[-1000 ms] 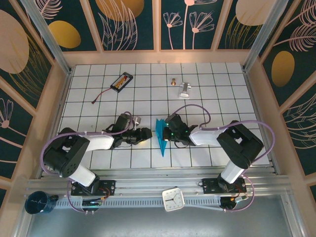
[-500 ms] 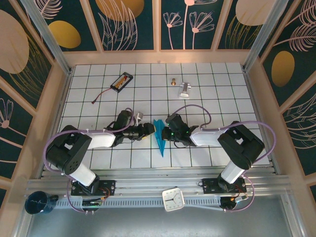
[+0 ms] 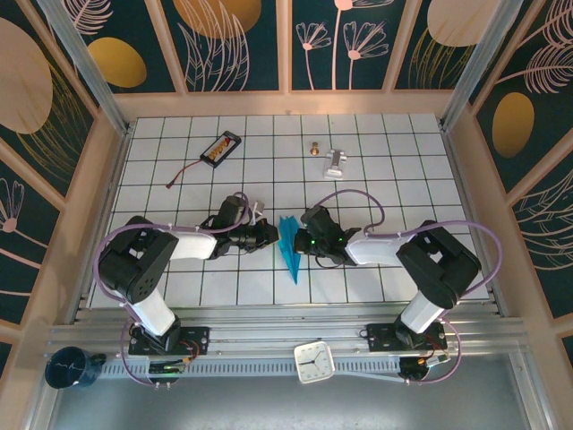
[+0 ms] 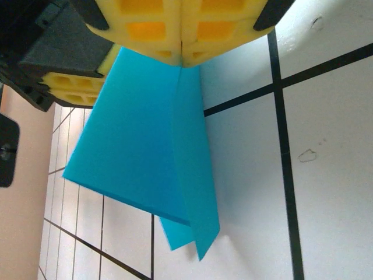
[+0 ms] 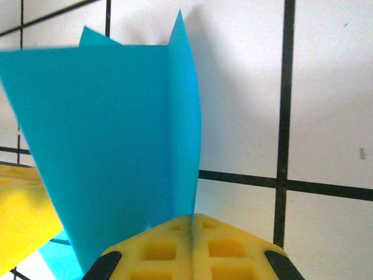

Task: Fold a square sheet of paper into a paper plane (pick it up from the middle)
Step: Move a paper plane to the center of the table.

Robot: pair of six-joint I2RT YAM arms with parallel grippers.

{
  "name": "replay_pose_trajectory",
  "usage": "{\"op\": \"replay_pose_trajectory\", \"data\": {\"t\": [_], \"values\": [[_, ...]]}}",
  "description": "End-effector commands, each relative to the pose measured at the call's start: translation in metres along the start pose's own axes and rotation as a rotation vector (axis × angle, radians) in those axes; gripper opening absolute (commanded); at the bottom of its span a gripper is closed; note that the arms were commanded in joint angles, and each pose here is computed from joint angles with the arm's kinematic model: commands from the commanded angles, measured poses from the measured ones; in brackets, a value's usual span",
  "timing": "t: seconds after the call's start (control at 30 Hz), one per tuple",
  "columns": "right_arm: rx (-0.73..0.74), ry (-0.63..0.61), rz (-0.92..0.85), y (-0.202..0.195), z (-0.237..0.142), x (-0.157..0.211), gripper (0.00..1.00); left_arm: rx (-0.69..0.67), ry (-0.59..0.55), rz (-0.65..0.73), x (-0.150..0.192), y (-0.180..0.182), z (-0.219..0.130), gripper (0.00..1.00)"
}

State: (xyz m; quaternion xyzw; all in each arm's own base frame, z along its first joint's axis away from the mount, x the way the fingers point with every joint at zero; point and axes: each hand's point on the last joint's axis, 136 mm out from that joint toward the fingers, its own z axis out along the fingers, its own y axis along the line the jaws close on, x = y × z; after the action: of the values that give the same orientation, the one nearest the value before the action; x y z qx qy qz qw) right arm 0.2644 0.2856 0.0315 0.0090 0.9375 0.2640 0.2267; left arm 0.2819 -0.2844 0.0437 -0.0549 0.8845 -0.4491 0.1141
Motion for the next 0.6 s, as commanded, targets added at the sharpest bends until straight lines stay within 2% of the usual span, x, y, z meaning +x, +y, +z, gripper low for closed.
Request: {"op": "replay_pose_trajectory", "data": {"t": [0.0, 0.33, 0.57], "values": [[0.032, -0.036, 0.072, -0.013, -0.009, -0.005, 0.02, -0.014, -0.038, -0.004, -0.012, 0.001, -0.005, 0.01], [0.043, -0.039, 0.185, -0.026, -0.005, -0.001, 0.02, -0.032, -0.078, -0.034, -0.023, 0.006, -0.009, 0.00], [0.023, -0.041, 0.156, -0.017, 0.000, -0.008, 0.07, -0.033, -0.062, -0.038, -0.019, 0.009, -0.007, 0.00]]}}
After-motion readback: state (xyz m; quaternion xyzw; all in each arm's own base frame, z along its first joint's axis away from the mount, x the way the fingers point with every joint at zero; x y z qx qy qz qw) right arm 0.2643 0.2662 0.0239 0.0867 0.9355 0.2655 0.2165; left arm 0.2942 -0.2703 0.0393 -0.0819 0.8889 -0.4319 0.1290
